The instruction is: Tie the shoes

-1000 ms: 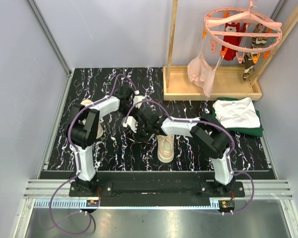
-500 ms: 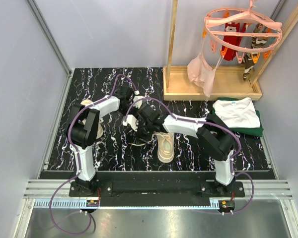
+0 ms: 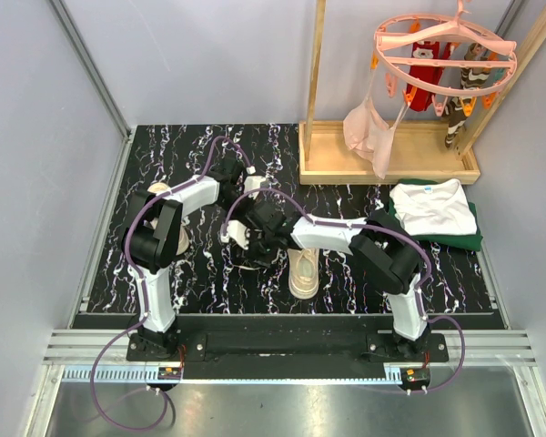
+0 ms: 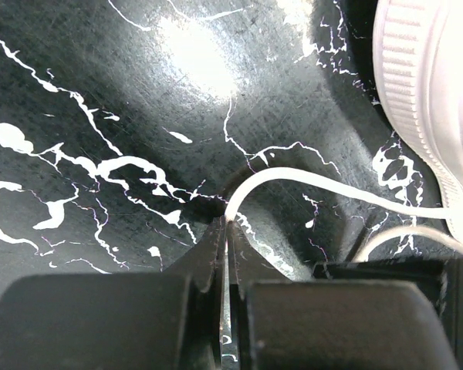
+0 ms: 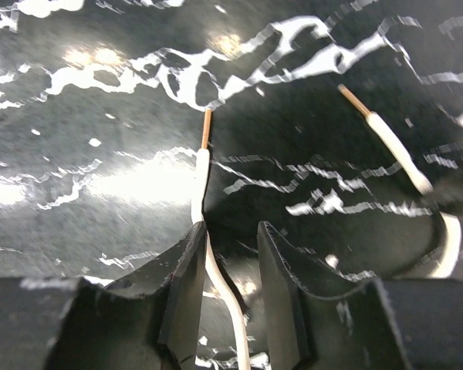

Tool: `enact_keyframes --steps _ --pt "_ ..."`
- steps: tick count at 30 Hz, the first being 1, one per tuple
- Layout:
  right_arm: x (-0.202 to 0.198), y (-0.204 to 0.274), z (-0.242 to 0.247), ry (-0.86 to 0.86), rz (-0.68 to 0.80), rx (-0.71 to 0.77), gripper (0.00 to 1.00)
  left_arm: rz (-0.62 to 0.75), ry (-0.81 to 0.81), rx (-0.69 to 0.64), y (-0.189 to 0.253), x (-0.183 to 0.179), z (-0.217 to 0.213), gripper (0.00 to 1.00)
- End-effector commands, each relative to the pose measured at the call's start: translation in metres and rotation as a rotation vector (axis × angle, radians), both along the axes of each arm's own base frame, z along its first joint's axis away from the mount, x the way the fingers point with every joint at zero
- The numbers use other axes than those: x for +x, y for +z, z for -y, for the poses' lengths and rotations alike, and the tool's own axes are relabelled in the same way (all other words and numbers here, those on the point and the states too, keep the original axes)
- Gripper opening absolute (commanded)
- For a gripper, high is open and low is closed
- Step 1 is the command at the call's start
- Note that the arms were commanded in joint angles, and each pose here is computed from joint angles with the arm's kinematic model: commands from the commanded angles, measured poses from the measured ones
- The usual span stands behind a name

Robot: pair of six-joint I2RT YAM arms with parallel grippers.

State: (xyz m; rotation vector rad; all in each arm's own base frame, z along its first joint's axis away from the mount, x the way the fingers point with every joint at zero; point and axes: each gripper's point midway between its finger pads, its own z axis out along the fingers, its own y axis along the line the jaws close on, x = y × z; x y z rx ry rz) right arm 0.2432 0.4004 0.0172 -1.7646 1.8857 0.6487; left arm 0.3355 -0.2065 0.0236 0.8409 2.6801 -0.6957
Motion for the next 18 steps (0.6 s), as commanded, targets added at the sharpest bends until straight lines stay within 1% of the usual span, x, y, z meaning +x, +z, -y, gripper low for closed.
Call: enact_keyframes --steps 1,6,11,12,14,18 --pt "-0.022 -0.03 0.014 0.048 0.013 -0.097 0.4 0.029 -0.017 -0.042 0.01 0.008 0.007 0.0" --pt "-0.019 -0.015 0.008 0.028 0.011 -0.059 0.41 0.024 -0.021 -0.037 0.007 0.006 0.006 0.0" --pt "-0.015 0.015 -0.004 0.018 0.005 0.017 0.43 0.03 -0.021 -0.039 0.008 0.007 0.006 0.0" --pt "-0.015 0.019 -0.005 0.019 0.006 0.026 0.44 0.032 -0.023 -0.041 0.008 0.007 0.007 0.0" --pt "-0.016 0.024 -0.005 0.036 0.012 0.034 0.52 0.034 -0.023 -0.04 0.009 0.007 0.006 0.0" --pt "-0.019 0.018 -0.002 0.048 0.003 0.017 0.56 0.031 -0.023 -0.041 0.008 0.006 0.006 0.0"
